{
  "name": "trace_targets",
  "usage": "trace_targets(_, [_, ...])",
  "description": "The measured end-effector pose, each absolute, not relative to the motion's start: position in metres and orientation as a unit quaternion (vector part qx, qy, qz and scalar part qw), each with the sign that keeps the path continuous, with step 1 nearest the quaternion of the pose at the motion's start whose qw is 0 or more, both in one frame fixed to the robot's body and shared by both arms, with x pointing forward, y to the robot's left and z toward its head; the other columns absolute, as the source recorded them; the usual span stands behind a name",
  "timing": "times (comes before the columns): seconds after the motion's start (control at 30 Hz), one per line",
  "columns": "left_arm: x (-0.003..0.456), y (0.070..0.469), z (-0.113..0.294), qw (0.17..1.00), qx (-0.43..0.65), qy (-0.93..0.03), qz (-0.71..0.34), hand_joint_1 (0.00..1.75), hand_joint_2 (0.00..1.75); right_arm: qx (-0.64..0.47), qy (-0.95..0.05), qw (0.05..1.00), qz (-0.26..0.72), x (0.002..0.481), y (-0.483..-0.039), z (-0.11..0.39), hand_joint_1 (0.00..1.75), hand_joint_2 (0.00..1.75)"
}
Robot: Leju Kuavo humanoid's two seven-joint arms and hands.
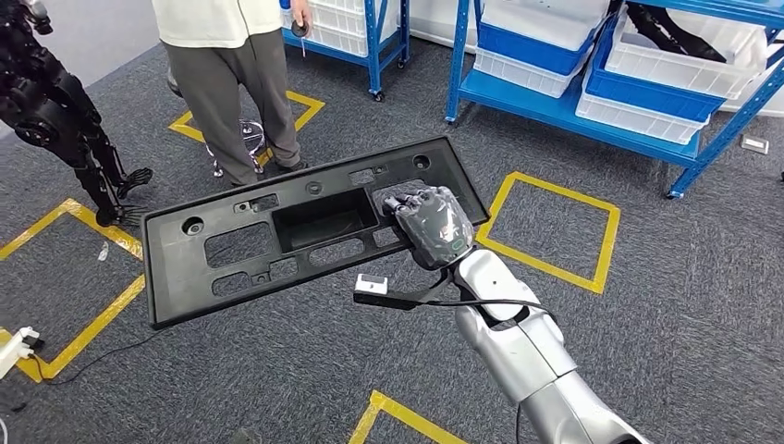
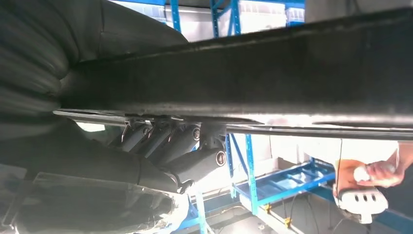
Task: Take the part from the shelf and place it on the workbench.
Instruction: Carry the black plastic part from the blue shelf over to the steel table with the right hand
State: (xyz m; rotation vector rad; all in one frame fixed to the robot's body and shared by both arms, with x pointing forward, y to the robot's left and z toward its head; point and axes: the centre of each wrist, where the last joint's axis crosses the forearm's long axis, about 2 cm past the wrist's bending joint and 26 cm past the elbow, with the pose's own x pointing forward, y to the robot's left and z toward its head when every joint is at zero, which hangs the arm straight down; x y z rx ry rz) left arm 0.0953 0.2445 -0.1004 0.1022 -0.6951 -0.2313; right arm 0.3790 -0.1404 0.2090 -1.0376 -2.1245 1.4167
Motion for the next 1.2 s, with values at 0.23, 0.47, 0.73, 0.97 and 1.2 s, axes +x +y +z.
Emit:
trace_targets(0.23, [0.095, 0.245, -0.101, 0.932, 0.039, -0.329, -0.145, 0.0, 1.75, -0.361, -0.76, 0.209, 0.498, 0.371, -0.143, 0.195, 1.66, 1.75])
trace_targets(0.47, [0.088, 0.25, -0.102, 0.934, 0.051, -0.318, -0.153, 0.0, 1.75, -0.356, -0.767, 0.212, 0.49, 0.367, -0.14, 0.189, 1.66, 1.75])
trace_targets(0.73, [0.092, 0.246, -0.101, 0.931, 0.046, -0.327, -0.152, 0.0, 1.75, -0.366, -0.76, 0.225, 0.489, 0.371, -0.153, 0.184, 1.66, 1.75])
trace_targets(0.97, [0.095, 0.238, -0.1, 0.931, 0.041, -0.327, -0.155, 0.0, 1.75, -0.382, -0.765, 0.216, 0.471, 0.389, -0.166, 0.205, 1.66, 1.75])
trace_targets(1.2, [0.097, 0.236, -0.099, 0.931, 0.043, -0.33, -0.152, 0.0, 1.75, -0.385, -0.766, 0.211, 0.47, 0.395, -0.168, 0.209, 1.66, 1.75])
